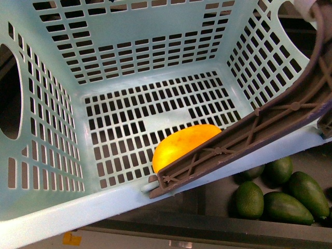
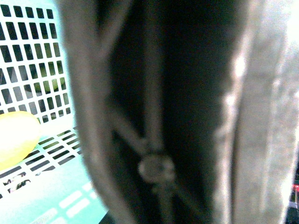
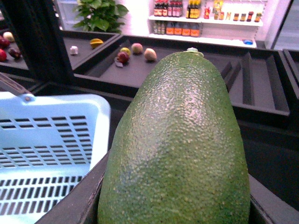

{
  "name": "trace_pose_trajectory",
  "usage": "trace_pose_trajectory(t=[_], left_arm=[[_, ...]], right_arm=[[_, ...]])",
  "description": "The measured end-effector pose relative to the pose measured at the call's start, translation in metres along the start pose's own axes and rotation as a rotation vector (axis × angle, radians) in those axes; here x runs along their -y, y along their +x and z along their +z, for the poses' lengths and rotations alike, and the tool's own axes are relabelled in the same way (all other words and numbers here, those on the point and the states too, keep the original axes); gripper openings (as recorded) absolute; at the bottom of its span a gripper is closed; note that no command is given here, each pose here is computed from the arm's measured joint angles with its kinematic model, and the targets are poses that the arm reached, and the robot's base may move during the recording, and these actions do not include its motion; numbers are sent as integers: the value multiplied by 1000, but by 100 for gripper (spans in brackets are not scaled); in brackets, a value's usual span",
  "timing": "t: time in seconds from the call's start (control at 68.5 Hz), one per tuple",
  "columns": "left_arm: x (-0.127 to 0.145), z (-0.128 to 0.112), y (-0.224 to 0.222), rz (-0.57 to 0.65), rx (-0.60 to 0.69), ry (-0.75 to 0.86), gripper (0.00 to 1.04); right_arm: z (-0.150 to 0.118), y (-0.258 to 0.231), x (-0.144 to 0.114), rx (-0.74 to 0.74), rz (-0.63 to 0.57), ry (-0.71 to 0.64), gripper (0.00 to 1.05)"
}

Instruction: Pick mango and avocado into basket

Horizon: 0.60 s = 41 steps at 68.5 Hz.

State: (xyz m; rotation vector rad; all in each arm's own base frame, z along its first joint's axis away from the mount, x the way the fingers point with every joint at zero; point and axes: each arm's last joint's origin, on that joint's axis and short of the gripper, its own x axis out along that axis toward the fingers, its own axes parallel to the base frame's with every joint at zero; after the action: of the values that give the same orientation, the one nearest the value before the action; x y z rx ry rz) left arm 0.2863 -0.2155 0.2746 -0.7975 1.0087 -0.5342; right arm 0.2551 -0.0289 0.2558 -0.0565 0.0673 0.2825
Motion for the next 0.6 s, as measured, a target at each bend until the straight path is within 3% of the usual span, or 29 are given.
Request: trace_pose_trajectory(t=[0.131,0.365,0.599], left_arm=[[0,0,0,0,0,0,13],[0,0,0,-1,-1,-1,13],[0,0,0,0,0,0,13]], right_arm=[[1,19,-31,-8,54,5,53],[-21,51,-79,-88,116,11,54],[-17,49,-92,-90,95,46,97]])
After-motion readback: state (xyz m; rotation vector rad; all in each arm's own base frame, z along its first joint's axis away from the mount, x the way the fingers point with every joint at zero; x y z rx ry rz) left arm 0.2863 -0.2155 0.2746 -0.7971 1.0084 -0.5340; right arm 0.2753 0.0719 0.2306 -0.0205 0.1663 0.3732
